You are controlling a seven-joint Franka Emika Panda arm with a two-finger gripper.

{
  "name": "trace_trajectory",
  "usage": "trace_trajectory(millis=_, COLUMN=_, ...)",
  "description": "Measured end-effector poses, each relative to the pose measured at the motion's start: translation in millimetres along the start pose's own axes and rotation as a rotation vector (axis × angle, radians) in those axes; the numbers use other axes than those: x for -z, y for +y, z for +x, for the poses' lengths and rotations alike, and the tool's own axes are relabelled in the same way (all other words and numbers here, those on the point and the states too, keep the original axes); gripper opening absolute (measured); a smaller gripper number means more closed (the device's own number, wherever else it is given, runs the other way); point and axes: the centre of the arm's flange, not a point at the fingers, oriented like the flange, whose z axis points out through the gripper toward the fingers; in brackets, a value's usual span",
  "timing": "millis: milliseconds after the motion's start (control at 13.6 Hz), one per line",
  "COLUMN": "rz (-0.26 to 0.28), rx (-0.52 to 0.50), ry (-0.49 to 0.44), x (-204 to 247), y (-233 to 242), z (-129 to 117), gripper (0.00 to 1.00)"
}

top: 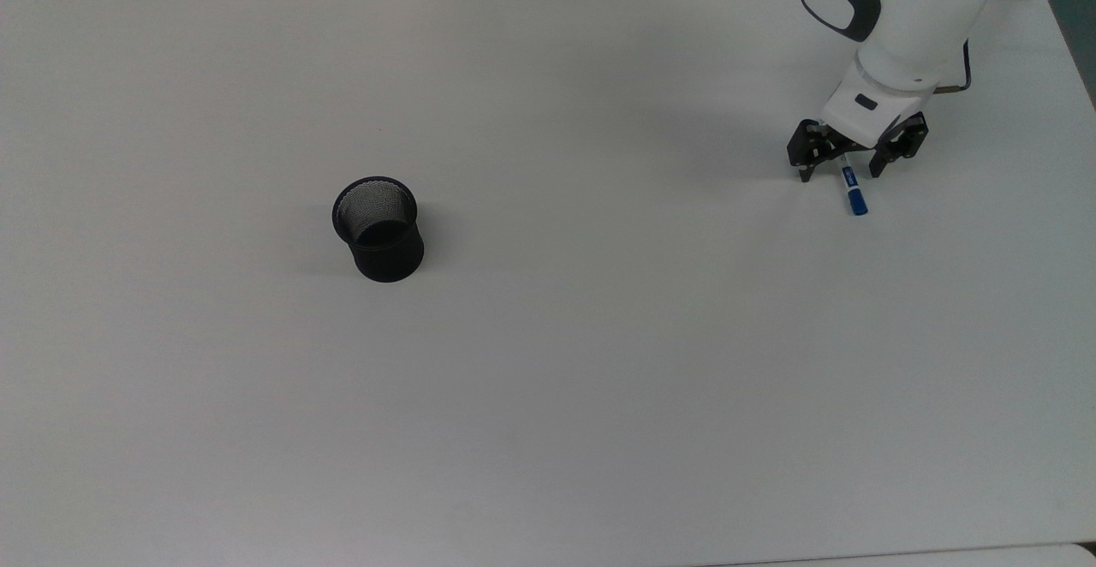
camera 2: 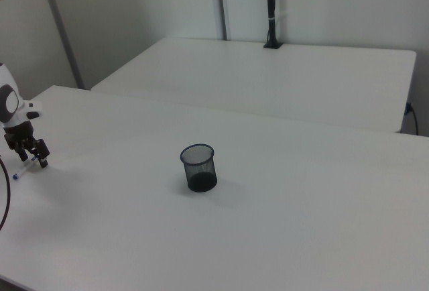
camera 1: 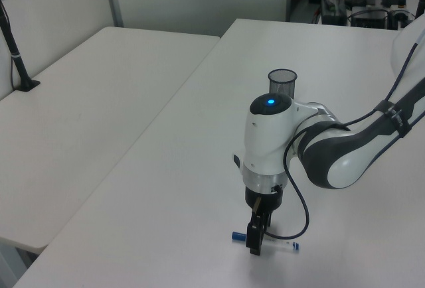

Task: Insert the marker
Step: 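Align the gripper with the marker body near its blue cap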

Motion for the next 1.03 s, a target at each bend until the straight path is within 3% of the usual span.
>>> trace_trajectory(millis=74, rz=-0.004, rx=0.005, ry=0.003, x=0.3, y=-0.3, z=0.0, gripper=0.93)
trace_trajectory(millis=147, rz=-0.010, rx=0.011, ry=0.009, x=1.1, y=-0.6, z=0.2, gripper=0.86)
trace_trajectory(millis=221, rz=-0.016, rx=0.019, ry=0.016, x=2.3, y=-1.0, z=0.7, gripper=0.75)
trace_trajectory(millis=294, rz=-0.018, rx=0.025, ry=0.023, x=4.5, y=-2.2, z=1.5, gripper=0.58)
trace_trajectory(millis=442, rz=-0.020, rx=0.028, ry=0.026, x=5.0, y=-2.9, z=1.3, gripper=0.55)
trace_trajectory(millis=589, rz=-0.017, rx=0.031, ry=0.029, x=6.8, y=-5.8, z=0.5, gripper=0.31)
trace_trajectory(millis=1031, rz=-0.017, rx=0.017, ry=0.031, x=7.3, y=-5.6, z=0.9, gripper=0.24)
